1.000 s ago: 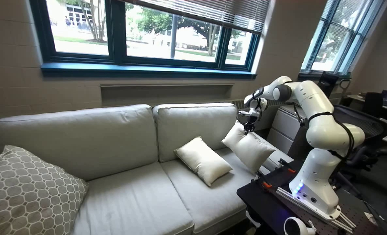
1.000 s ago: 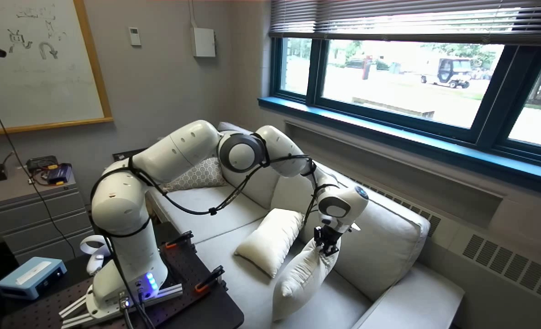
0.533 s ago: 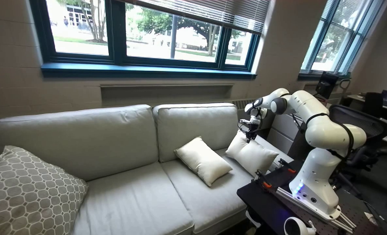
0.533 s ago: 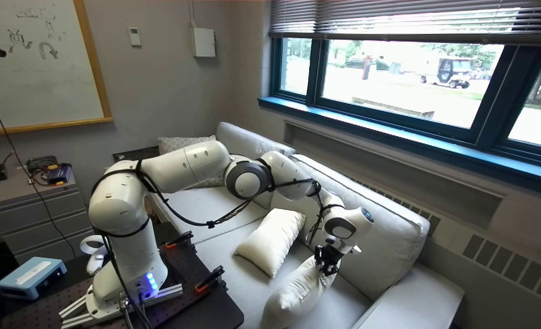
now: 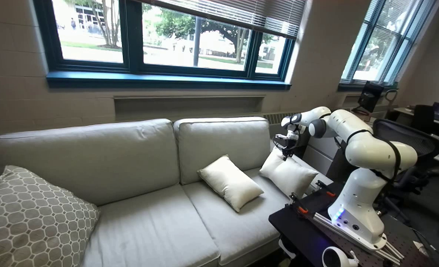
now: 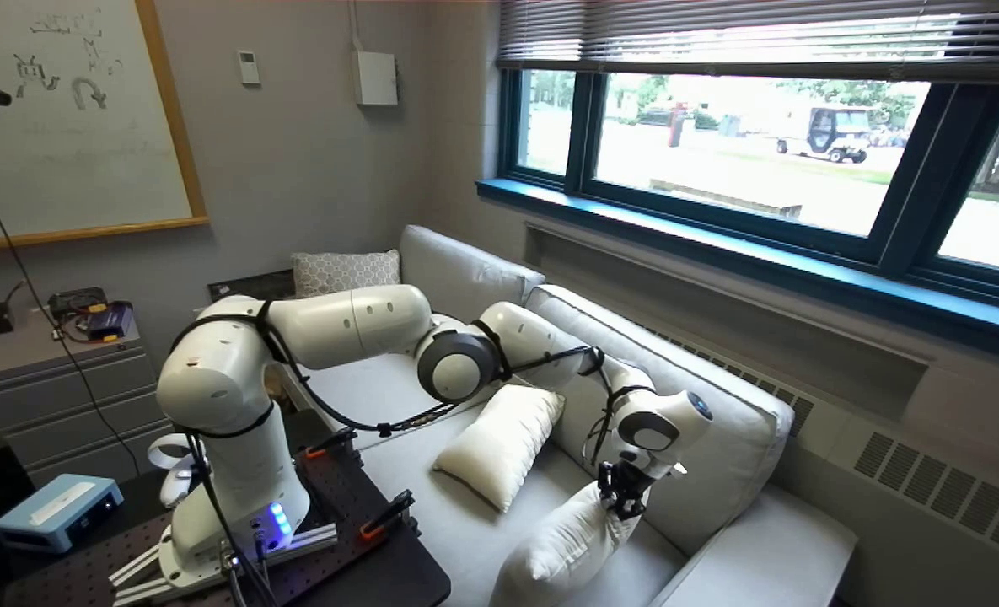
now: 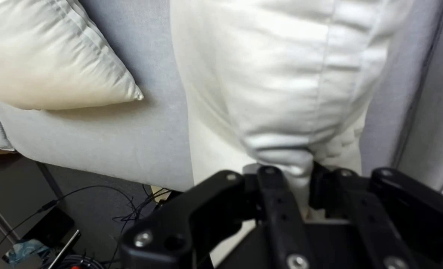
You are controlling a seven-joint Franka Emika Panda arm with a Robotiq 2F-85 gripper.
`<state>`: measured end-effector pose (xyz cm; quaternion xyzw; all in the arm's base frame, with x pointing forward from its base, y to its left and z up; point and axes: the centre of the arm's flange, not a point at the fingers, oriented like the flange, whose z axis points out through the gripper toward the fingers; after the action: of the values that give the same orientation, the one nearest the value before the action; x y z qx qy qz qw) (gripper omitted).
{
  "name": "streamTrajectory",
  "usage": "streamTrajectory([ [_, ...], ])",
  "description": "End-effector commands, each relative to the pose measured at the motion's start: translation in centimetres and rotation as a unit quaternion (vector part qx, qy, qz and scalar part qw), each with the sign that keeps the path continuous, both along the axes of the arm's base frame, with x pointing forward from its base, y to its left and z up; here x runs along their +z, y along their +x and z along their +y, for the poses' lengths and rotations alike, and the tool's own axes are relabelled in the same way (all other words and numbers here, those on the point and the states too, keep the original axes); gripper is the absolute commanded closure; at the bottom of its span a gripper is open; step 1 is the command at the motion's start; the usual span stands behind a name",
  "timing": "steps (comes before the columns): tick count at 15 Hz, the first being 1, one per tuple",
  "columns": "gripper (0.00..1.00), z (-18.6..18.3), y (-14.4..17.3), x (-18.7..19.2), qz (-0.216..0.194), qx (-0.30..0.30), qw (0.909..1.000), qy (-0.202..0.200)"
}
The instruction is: Arrange the two small pillows against the right armrest of the sofa
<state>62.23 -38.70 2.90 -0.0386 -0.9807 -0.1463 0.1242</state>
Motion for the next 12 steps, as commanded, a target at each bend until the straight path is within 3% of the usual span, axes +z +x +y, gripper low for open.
streamTrajectory([
  [1,0.91,-2.5,5.9,-2.1,-0.011,0.030,0.9995,0.000],
  [6,0.93,-3.9,5.2,-3.7,-0.005,0.014,0.9999,-0.008],
  [12,0.93,-8.6,2.3,-3.7,-0.038,-0.040,0.9985,0.005],
])
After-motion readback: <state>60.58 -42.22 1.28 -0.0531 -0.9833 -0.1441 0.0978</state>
